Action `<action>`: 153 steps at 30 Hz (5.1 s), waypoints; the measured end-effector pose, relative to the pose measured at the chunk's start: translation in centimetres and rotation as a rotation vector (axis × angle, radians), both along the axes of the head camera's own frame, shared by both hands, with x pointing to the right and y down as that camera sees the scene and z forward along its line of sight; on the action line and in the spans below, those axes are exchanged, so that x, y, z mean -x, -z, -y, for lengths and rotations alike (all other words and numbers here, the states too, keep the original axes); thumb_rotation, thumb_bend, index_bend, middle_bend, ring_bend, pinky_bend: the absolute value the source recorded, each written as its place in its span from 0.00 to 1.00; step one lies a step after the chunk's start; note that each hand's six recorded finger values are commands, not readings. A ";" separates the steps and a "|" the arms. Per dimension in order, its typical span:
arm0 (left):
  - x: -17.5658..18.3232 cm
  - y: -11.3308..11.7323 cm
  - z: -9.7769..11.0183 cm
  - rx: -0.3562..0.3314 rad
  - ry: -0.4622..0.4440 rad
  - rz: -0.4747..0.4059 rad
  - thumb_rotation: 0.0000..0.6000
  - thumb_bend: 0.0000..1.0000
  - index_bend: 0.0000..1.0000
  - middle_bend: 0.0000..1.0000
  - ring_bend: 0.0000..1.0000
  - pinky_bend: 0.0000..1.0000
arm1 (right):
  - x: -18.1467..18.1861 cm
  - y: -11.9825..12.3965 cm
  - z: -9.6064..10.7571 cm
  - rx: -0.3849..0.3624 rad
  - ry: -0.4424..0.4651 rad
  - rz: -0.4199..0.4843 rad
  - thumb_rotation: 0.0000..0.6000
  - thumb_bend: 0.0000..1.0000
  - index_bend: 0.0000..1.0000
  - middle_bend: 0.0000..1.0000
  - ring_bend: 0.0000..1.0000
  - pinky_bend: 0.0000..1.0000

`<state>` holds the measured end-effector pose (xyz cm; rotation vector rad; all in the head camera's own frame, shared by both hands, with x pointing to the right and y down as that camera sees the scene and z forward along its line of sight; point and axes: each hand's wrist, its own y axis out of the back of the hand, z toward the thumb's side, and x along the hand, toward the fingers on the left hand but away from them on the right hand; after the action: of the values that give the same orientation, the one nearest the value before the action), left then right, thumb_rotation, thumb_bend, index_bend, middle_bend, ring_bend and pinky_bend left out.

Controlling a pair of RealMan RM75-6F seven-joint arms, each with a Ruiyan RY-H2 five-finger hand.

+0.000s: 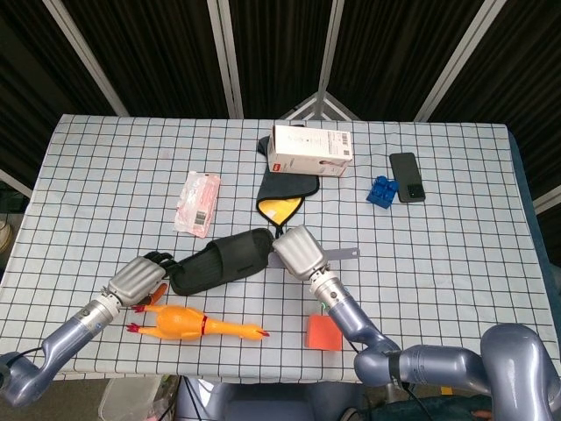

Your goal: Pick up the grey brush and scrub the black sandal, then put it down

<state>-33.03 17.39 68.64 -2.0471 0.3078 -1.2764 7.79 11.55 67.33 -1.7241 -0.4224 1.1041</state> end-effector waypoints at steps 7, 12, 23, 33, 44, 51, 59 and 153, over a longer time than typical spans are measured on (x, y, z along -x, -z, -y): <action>2.2 0.2 1.8 -0.083 0.033 0.083 1.00 0.83 0.24 0.25 0.15 0.19 | 0.1 -0.1 -0.1 0.002 0.004 0.002 1.00 0.80 0.87 0.76 0.61 0.77; 3.2 0.0 3.1 -0.126 0.058 0.130 1.00 0.83 0.23 0.24 0.15 0.18 | 0.4 0.2 -0.3 0.001 0.012 0.012 1.00 0.80 0.87 0.76 0.60 0.77; -0.1 1.6 2.2 -0.116 0.069 -0.059 1.00 0.76 0.19 0.18 0.10 0.15 | 0.5 1.2 -0.3 -0.024 0.019 0.013 1.00 0.80 0.87 0.76 0.61 0.77; -2.3 1.7 -1.6 -0.010 -0.030 -0.199 1.00 0.73 0.17 0.18 0.10 0.15 | -0.1 1.3 0.1 -0.032 0.007 0.000 1.00 0.81 0.87 0.76 0.60 0.77; -0.8 -1.6 -2.2 0.054 -0.033 -0.086 1.00 0.72 0.17 0.20 0.11 0.15 | -0.1 2.2 -0.3 -0.049 0.035 0.017 1.00 0.81 0.87 0.76 0.60 0.77; -0.3 -2.6 -2.1 0.077 -0.023 -0.045 1.00 0.72 0.18 0.20 0.11 0.15 | -0.2 2.3 -0.3 -0.046 0.028 0.020 1.00 0.81 0.87 0.76 0.60 0.77; -0.3 -2.7 -1.8 0.072 -0.016 -0.039 1.00 0.72 0.18 0.21 0.11 0.15 | 0.3 2.9 0.0 -0.052 0.032 0.044 1.00 0.81 0.87 0.76 0.60 0.77; 0.2 -1.6 -1.3 0.085 0.053 -0.076 1.00 0.73 0.18 0.21 0.11 0.15 | 7.8 -4.6 -1.1 0.029 0.078 0.184 1.00 0.82 0.87 0.76 0.61 0.77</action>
<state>-33.18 18.65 70.28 -2.1761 0.3503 -1.2644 -0.01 12.61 71.91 -1.8596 -0.4502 0.9034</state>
